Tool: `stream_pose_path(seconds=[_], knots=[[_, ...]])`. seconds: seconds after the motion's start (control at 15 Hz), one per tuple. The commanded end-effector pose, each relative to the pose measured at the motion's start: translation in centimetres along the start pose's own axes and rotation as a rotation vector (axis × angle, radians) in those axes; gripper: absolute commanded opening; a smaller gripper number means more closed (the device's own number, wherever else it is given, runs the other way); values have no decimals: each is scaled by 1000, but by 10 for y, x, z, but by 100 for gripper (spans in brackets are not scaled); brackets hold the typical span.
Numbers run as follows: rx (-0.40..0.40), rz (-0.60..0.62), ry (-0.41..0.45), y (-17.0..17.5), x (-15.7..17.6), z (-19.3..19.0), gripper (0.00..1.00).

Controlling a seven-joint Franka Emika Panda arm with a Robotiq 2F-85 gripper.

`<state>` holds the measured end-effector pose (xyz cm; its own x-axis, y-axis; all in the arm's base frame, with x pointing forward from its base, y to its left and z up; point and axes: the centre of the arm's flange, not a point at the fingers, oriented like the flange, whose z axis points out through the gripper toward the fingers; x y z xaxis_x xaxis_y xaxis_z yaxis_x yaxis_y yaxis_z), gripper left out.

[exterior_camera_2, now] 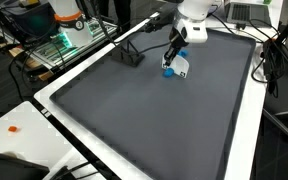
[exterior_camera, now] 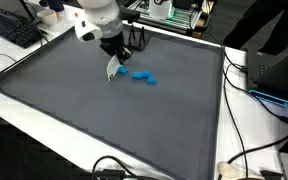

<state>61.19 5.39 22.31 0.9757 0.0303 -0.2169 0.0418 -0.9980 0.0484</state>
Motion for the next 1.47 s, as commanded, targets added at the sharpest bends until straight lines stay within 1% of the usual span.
stream_pose_path(seconds=[0.0, 0.47, 0.67, 0.93, 1.2, 1.4], knots=[[24, -8, -35, -10, -7, 26, 1], [65, 1, -33, -19, -8, 10, 1], [74, 18, -28, -17, -9, 4, 1], [113, 56, -18, -11, -18, -18, 1], [117, 156, -10, 4, -34, -45, 1], [166, 273, -31, 17, -56, -61, 1]])
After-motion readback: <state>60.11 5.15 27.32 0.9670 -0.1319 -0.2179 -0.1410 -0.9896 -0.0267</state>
